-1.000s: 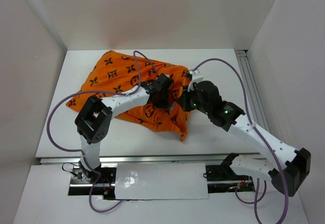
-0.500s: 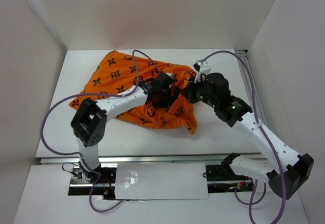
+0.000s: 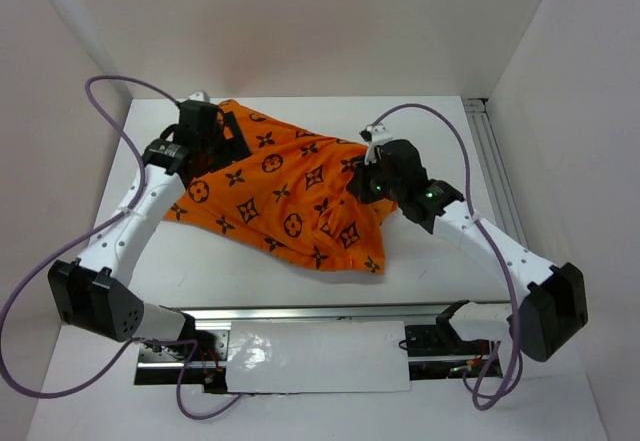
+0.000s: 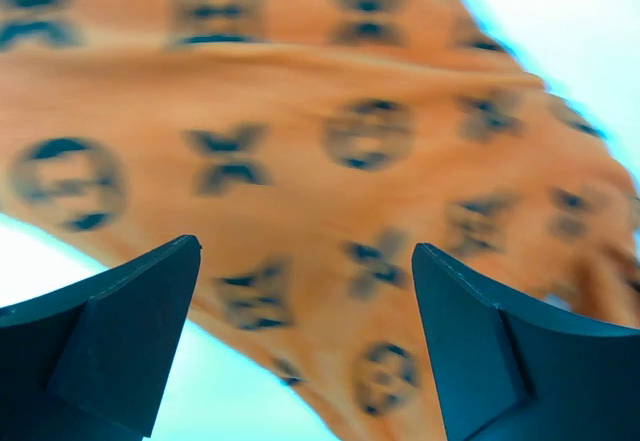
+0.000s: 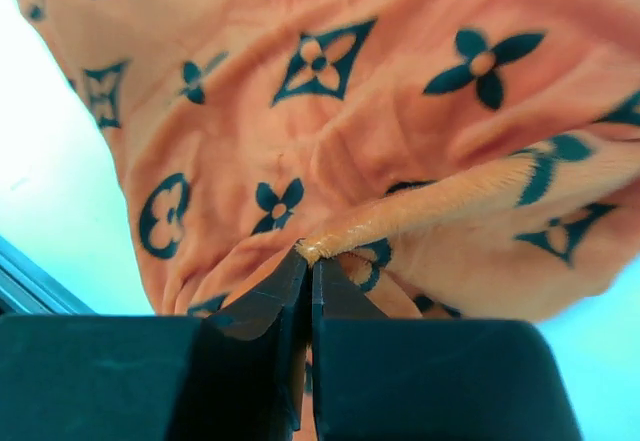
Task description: Put the pillow into the pillowcase
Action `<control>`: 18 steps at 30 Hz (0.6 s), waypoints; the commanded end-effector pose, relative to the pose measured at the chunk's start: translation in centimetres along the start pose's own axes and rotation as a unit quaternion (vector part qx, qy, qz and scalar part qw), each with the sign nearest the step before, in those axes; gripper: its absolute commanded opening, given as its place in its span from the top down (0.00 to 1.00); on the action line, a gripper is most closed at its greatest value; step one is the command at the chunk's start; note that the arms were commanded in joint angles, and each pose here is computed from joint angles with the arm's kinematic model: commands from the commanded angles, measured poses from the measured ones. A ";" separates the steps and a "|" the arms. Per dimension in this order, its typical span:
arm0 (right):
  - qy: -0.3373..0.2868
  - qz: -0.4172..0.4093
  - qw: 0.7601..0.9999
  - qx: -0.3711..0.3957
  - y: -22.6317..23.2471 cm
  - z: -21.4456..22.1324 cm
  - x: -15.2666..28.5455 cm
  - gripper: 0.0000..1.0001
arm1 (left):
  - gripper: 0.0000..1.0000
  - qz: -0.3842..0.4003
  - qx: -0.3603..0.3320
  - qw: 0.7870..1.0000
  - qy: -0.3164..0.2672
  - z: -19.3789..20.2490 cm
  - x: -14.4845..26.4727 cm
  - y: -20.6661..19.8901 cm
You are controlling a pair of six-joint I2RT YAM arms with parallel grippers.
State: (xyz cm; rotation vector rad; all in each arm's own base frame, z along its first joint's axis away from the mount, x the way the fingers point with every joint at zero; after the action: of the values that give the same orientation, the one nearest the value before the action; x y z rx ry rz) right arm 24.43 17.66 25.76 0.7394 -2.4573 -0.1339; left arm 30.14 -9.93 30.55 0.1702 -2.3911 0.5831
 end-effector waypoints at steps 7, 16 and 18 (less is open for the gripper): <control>0.110 0.116 0.986 -0.037 -2.9 3.4 -5.0 0.60 | 0.00 -0.106 0.051 0.993 0.017 -4.0 -4.5 7.7; 0.085 0.072 0.994 -0.009 -1.0 0.0 -3.7 0.09 | 0.04 -0.138 0.104 0.984 0.037 -8.0 -10.6 14.4; 0.073 0.063 0.995 -0.009 -0.7 -0.7 -3.3 0.09 | 0.06 -0.142 0.120 0.982 0.037 -7.6 -11.5 16.3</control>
State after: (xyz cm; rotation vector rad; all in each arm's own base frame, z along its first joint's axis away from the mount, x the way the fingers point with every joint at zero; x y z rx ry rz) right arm 27.78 18.73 21.41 0.5048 -2.2895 -0.0355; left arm 38.51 5.87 22.67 0.5986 -2.1283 0.6829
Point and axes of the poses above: each gripper's point midway between its finger pads, its own x axis back along the fingers, its own y axis along the line the jaws close on, z = x × y, the point moved 9 cm from there along x, back along the fingers, and after that the axes turned 2 degrees about x, right-handed, at the moved point
